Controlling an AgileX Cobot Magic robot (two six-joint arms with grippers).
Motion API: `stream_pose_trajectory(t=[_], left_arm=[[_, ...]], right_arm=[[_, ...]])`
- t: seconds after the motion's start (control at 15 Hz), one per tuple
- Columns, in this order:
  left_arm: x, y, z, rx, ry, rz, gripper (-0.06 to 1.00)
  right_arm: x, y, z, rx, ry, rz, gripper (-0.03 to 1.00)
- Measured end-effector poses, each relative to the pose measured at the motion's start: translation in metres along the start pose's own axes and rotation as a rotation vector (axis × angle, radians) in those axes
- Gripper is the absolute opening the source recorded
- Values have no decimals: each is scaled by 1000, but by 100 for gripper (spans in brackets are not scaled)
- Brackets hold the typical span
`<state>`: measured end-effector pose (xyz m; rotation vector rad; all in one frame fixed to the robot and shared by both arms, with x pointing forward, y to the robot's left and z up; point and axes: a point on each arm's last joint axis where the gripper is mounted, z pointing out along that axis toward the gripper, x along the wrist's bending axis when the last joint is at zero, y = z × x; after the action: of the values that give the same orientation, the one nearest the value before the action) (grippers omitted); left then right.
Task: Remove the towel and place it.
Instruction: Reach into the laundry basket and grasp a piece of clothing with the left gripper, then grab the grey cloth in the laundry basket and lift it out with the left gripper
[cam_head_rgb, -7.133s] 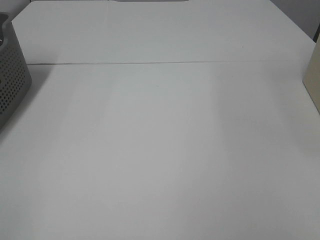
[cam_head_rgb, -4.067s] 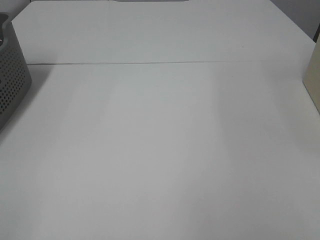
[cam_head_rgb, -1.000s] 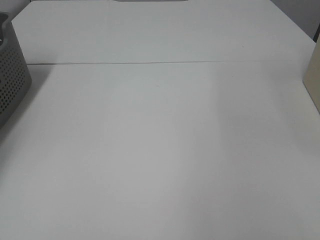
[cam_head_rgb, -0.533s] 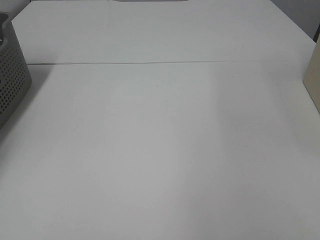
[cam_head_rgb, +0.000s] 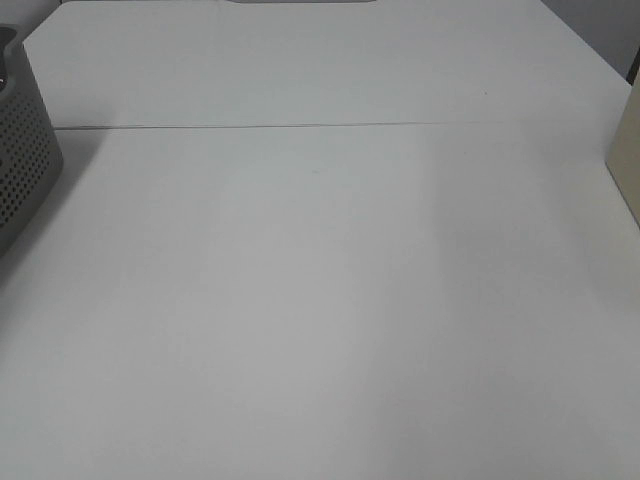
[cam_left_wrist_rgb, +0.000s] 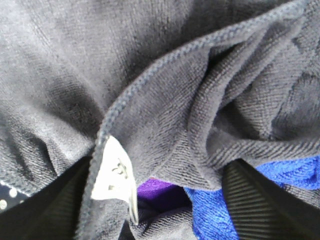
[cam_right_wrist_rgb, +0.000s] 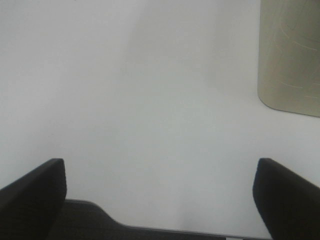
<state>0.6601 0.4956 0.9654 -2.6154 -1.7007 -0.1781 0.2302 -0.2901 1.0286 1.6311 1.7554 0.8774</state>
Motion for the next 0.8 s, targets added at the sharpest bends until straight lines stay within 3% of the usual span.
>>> stream_pose_trajectory(t=[0.13,0.2,0.47,0.53,0.8], left_arm=[[1,-1,0,14,13,18,62],[2,-2,1,29,23,45,54],[4,-5,-12,33,61,100,4],[4,-5,-14,28,61,91,0],[2,-3,-14,11,49,32,0]], right_arm=[[0,0,0,0,0,0,97],[0,0,0,0,0,0,97],[0,0,0,0,0,0,97],[0,0,0,0,0,0,97],[0,0,0,0,0,0,97]])
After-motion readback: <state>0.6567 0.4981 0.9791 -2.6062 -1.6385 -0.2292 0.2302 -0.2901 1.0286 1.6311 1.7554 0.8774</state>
